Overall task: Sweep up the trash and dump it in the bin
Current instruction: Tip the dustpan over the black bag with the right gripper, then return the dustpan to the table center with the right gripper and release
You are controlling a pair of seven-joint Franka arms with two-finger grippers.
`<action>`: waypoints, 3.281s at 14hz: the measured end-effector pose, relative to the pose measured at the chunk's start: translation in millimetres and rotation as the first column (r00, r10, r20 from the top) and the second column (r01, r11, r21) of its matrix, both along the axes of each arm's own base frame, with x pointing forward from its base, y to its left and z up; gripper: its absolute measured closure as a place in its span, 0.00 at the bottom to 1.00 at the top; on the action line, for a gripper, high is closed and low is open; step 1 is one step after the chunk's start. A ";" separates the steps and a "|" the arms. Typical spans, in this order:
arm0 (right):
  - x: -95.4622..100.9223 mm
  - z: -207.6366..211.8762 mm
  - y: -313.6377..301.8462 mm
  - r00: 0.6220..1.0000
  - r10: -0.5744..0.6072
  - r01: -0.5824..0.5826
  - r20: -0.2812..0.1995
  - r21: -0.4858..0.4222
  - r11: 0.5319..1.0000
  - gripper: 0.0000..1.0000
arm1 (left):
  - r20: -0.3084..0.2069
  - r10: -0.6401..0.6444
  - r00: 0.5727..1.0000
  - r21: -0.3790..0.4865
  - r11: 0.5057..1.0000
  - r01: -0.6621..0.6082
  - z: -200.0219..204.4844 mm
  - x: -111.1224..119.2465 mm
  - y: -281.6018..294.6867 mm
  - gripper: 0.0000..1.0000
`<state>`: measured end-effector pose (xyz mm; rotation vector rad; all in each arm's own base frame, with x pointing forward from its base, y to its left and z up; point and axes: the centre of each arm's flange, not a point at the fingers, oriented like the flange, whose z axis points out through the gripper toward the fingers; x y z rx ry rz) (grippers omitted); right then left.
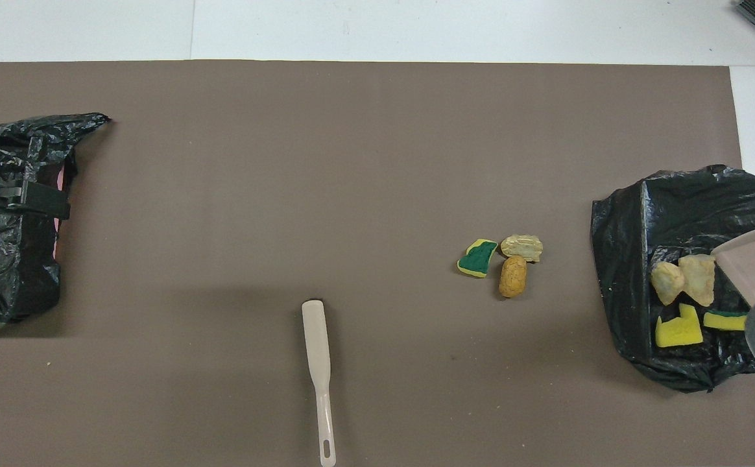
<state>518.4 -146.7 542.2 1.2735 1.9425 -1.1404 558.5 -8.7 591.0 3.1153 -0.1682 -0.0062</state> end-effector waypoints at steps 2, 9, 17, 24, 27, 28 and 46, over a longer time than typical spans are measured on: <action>-5.1 9.1 7.5 0.996 -0.082 0.083 0.045 -0.016 0.996 0.68 | 0.000 -0.005 1.000 0.000 1.000 0.005 1.0 -0.8 0.1 0.00; -50.2 105.1 38.8 0.820 -0.493 0.413 0.291 0.297 0.861 0.68 | 0.000 -0.006 1.000 0.000 1.000 0.006 1.0 -0.8 -0.5 0.00; -42.4 63.4 187.0 0.188 -0.943 0.599 0.276 0.728 0.333 0.68 | 0.000 -0.005 1.000 0.000 1.000 0.005 1.0 -0.8 0.2 0.00; 15.7 -41.7 393.7 -0.247 -0.951 0.550 0.187 0.835 0.022 0.68 | 0.000 -0.005 1.000 0.000 1.000 0.005 1.0 -0.8 0.2 0.00; 55.7 -75.5 470.1 -0.318 -0.948 0.460 0.032 0.879 -0.125 0.68 | 0.000 -0.005 1.000 0.000 1.000 0.005 1.0 -0.8 0.2 0.00; 63.2 -91.6 490.6 -0.330 -0.944 0.432 -0.014 0.887 -0.164 0.68 | 0.000 -0.005 1.000 0.000 1.000 0.005 1.0 -0.8 0.2 0.00; 62.7 -163.5 603.4 -0.357 -0.928 0.403 -0.105 0.879 -0.254 0.17 | 0.000 -0.005 1.000 0.000 1.000 0.005 1.0 -0.8 0.2 0.00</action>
